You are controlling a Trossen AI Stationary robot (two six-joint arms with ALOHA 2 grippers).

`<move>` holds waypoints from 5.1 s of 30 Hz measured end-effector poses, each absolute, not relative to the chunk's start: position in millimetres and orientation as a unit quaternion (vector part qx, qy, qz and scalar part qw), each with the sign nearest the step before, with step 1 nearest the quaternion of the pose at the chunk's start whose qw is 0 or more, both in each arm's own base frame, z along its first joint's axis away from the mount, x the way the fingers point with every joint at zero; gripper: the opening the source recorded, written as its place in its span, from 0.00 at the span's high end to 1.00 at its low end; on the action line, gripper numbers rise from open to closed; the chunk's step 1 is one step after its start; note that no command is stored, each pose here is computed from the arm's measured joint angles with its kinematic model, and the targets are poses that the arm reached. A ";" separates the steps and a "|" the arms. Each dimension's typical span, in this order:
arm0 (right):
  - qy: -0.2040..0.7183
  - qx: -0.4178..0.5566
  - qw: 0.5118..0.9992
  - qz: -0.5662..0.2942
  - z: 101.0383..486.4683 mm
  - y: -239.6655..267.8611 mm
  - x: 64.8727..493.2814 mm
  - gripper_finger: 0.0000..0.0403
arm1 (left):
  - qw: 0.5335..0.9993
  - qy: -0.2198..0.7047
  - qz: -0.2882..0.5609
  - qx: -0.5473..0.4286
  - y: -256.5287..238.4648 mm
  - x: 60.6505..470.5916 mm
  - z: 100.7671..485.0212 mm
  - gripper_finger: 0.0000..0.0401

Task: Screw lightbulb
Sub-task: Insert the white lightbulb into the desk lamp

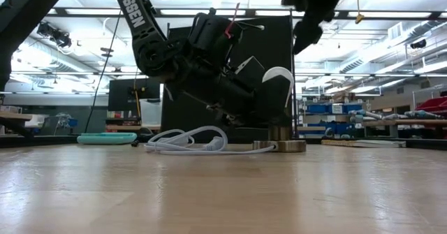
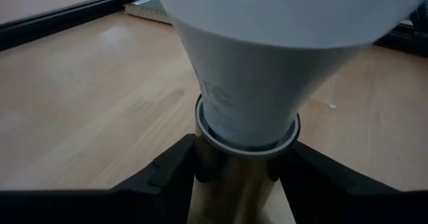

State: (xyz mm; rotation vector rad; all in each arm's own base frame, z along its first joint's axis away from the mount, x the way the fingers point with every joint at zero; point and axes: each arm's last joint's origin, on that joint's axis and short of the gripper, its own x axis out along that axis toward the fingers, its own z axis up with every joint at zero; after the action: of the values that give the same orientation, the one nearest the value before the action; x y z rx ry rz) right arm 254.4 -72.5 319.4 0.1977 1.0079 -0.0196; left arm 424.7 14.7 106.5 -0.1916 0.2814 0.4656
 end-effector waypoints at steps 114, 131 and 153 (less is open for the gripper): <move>0.563 0.219 0.796 0.038 268.1 -112.0 315.4 0.07 | 0.962 0.150 0.207 -0.094 10.7 424.7 105.0 0.52; 0.352 0.193 0.915 0.034 241.4 -79.0 231.1 0.09 | 0.961 0.164 0.203 -0.092 9.7 424.1 103.5 0.52; 0.341 0.210 0.915 0.056 195.6 -51.2 239.7 0.14 | 0.962 0.166 0.193 -0.097 6.6 423.9 102.8 0.52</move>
State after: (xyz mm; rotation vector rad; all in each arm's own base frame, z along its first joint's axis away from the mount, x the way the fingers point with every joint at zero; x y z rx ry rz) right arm 239.7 -51.2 195.6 0.4331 0.7015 0.1163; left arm 423.9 6.6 102.8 -0.1956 0.3370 0.3907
